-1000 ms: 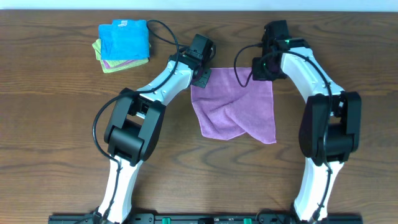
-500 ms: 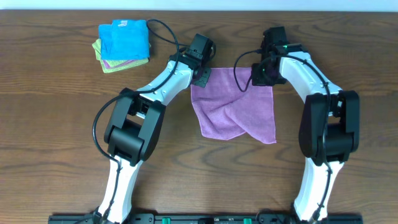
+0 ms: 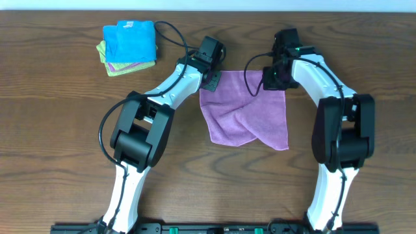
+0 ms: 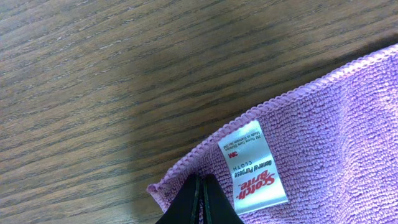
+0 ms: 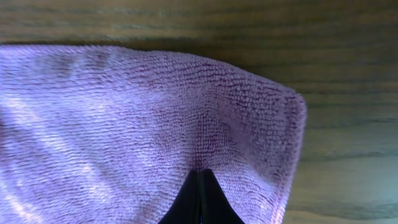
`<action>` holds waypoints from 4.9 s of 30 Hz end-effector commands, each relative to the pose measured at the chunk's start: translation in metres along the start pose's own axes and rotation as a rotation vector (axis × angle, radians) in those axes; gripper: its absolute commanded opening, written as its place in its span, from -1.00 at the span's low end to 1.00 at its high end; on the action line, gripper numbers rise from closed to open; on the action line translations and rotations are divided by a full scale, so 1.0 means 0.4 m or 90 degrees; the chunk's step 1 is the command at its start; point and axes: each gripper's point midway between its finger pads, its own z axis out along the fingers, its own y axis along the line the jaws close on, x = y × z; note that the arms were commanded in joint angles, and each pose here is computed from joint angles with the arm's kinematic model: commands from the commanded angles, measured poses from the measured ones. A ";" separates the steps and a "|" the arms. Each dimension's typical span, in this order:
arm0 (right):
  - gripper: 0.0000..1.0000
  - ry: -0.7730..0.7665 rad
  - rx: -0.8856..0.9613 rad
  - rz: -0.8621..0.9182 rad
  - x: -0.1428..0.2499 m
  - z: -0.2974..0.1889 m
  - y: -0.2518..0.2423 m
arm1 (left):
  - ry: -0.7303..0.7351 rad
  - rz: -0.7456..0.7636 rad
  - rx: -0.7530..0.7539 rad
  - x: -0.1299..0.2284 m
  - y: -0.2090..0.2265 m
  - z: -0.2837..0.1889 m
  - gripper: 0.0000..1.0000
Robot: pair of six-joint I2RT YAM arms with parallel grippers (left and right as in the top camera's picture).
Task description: Fold the cloth
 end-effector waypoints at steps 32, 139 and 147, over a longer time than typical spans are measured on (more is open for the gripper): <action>-0.97 -0.058 0.013 0.057 -0.064 0.152 -0.065 | -0.116 -0.031 0.000 -0.158 0.072 0.055 -0.89; 0.95 -0.140 -0.047 0.148 0.451 -0.441 -0.063 | -0.052 -0.128 0.276 0.291 -0.062 -0.295 0.91; 0.94 -0.095 -0.029 0.150 0.457 -0.399 -0.080 | -0.072 -0.148 0.335 0.264 -0.062 -0.264 0.91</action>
